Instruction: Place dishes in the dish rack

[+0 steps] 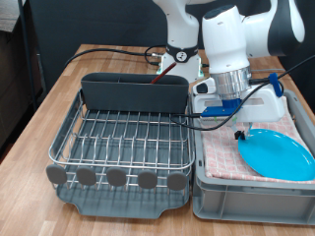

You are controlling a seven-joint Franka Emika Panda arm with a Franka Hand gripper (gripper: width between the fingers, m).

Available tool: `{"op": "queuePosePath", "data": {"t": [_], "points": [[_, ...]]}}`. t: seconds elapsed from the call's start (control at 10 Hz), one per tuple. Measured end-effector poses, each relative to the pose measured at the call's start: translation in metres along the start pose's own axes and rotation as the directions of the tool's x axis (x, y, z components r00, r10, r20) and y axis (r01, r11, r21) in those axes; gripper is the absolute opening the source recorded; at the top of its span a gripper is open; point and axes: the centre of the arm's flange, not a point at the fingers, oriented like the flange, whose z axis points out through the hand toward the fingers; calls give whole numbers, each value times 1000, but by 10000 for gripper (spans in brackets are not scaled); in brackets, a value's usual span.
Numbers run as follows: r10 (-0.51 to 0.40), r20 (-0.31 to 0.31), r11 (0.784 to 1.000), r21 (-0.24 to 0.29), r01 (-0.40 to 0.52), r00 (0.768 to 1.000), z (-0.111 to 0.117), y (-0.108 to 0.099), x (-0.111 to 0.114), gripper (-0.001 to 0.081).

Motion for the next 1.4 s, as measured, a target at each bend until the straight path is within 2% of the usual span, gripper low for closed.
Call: {"op": "queuePosePath", "data": {"t": [0.1,0.6,1.1,1.4], "points": [[-1,0,1000,1,1,1000,0,0,0,25],[-31,-44,999,-31,30,999,-11,-15,9,24],[-30,-123,993,-114,16,992,-52,-38,17,17],[-19,-165,985,-173,-10,986,-78,-43,23,17]]}}
